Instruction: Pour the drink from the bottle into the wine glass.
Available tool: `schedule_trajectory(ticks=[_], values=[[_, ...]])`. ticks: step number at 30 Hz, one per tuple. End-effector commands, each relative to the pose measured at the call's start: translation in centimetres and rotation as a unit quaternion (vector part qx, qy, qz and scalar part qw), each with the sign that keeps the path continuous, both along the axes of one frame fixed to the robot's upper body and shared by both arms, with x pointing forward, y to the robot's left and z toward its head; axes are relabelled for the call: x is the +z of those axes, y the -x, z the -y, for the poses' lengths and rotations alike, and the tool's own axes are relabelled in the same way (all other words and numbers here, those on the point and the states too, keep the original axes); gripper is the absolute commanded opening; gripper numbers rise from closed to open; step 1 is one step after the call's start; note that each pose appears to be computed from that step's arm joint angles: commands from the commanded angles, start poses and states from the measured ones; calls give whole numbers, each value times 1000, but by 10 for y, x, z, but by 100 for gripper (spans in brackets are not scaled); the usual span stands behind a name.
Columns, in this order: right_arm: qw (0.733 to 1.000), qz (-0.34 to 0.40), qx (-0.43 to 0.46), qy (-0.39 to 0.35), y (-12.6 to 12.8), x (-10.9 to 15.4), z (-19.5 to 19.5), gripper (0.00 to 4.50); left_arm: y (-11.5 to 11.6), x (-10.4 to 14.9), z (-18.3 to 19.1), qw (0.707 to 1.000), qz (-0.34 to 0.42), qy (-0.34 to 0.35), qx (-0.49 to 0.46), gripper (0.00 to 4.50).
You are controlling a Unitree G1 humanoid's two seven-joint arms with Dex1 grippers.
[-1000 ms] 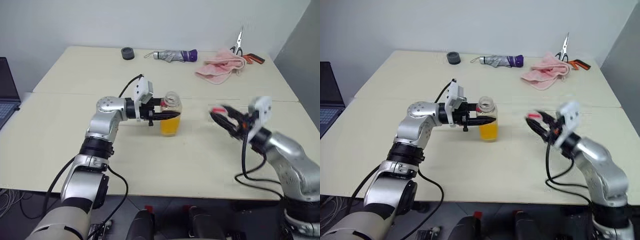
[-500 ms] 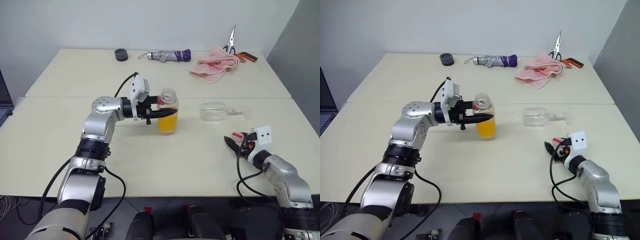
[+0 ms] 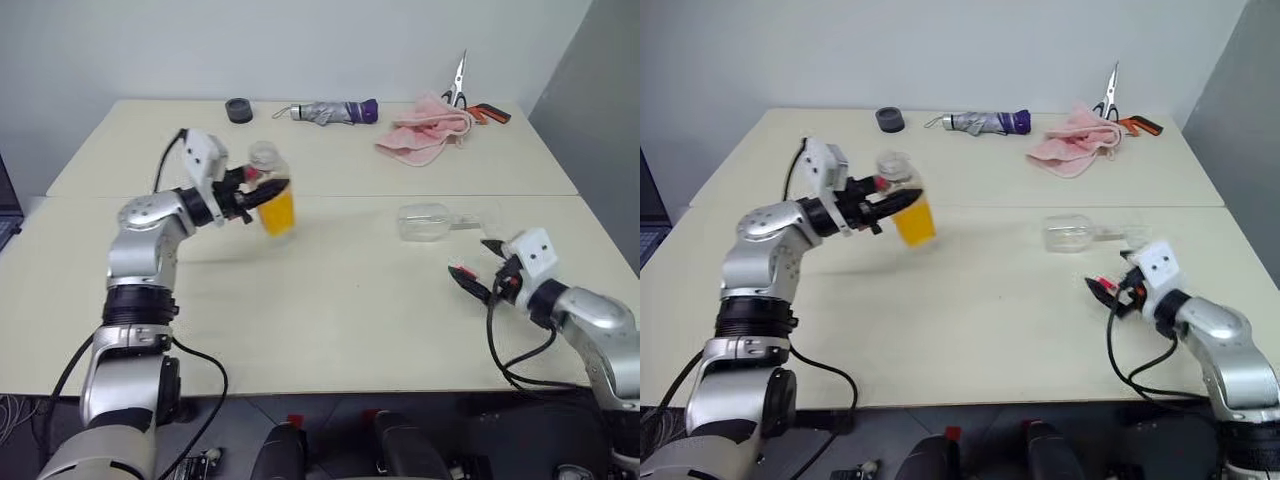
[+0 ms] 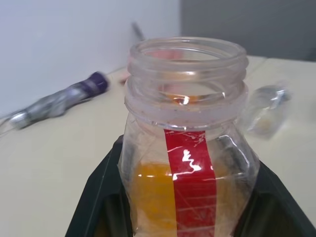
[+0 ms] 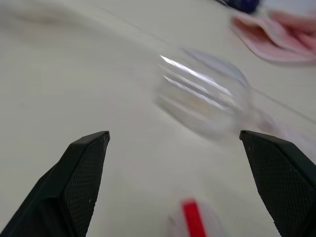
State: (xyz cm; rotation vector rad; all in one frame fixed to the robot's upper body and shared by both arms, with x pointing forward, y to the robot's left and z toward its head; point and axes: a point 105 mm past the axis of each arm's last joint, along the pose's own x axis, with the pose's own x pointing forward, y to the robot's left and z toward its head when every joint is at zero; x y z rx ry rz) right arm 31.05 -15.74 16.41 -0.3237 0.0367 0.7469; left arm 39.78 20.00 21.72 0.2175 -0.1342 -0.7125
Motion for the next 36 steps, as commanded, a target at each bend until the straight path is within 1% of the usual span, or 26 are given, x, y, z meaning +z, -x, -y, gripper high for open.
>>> schedule_trajectory(ticks=[1, 5, 7, 11, 14, 17, 22, 31, 32, 35, 36], values=[[993, 12, 108, -43, 8, 28, -63, 450, 1, 11, -27, 998, 24, 15, 65, 186], [986, 15, 153, -69, -3, 43, -113, 450, -1, 5, -52, 991, 21, 20, 134, 186], [983, 15, 165, -74, -6, 48, -129, 450, -3, 5, -63, 986, 22, 23, 165, 186], [979, 7, 195, -59, -7, 44, -155, 450, -9, 6, -88, 969, 26, 44, 241, 186], [975, 8, 216, -48, -5, 43, -175, 450, -12, 2, -95, 963, 25, 58, 264, 186], [975, 12, 217, -41, -7, 43, -182, 450, -15, 1, -95, 960, 30, 64, 269, 186], [980, 38, 192, -27, -17, 46, -188, 450, -21, -3, -93, 959, 36, 77, 270, 186], [980, 48, 192, -32, -15, 48, -191, 450, -24, -13, -98, 955, 27, 92, 282, 186], [980, 48, 192, -33, -15, 48, -191, 450, -24, -14, -98, 955, 27, 95, 281, 258], [979, 48, 193, -35, -14, 49, -192, 450, -23, -16, -96, 955, 28, 98, 277, 345], [979, 47, 193, -36, -14, 49, -192, 450, -22, -17, -96, 955, 30, 97, 277, 380]])
